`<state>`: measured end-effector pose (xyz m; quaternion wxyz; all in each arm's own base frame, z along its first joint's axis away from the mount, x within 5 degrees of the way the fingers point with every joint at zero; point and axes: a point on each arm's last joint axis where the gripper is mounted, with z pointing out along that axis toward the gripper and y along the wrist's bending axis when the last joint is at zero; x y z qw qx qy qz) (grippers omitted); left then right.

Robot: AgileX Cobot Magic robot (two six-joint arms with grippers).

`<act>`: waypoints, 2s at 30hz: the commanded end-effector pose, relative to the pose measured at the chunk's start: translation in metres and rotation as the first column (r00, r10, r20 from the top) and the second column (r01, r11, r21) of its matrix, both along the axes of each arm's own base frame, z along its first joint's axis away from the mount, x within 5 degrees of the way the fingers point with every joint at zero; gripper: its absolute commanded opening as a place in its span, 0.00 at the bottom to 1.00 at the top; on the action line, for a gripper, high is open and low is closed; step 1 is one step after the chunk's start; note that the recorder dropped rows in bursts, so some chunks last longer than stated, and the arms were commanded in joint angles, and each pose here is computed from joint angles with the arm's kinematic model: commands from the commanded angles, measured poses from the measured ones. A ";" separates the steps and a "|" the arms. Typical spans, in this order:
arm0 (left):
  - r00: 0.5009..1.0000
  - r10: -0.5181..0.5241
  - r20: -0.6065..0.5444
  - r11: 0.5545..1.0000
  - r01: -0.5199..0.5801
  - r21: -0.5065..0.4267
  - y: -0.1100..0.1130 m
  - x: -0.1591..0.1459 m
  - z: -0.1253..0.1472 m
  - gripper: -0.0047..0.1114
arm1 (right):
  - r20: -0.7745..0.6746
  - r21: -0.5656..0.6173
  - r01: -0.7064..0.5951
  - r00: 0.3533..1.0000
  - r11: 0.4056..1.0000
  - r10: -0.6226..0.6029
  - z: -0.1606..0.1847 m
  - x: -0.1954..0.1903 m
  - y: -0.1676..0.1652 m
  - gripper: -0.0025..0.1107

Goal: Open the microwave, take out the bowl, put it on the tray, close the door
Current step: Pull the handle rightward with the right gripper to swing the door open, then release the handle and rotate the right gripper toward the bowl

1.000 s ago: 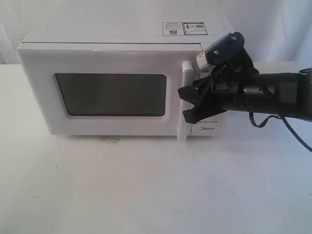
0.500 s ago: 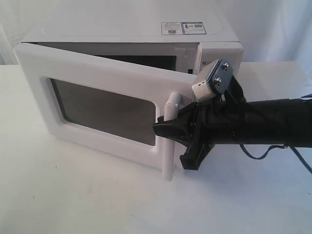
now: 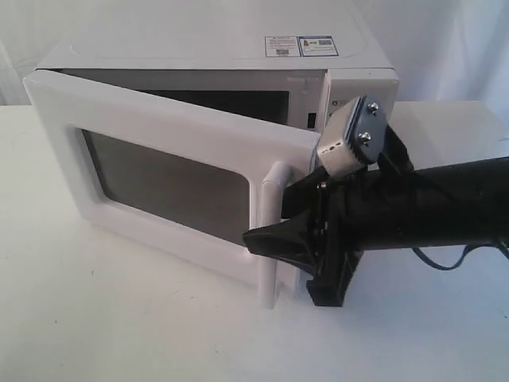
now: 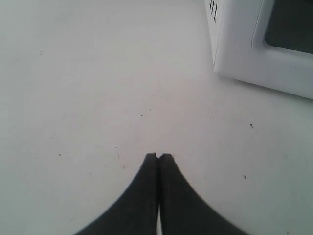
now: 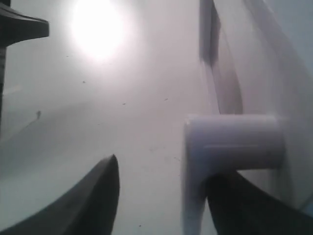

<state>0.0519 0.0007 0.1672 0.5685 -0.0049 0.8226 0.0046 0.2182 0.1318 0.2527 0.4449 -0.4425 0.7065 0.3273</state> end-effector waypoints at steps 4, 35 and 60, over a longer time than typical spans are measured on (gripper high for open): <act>1.000 0.003 0.000 1.000 -0.003 -0.004 0.000 0.000 -0.001 0.04 | -0.068 0.137 -0.183 0.979 0.974 0.194 0.048 -0.055 0.000 0.40; 1.000 0.003 0.000 1.000 -0.003 -0.004 0.000 0.000 -0.001 0.04 | -0.177 0.020 0.202 0.965 0.979 -0.195 0.042 -0.041 -0.017 0.27; 1.000 0.003 0.000 1.000 -0.003 -0.004 0.000 0.000 -0.001 0.04 | 0.355 -0.326 0.052 0.932 0.944 0.072 0.028 -0.024 0.087 0.35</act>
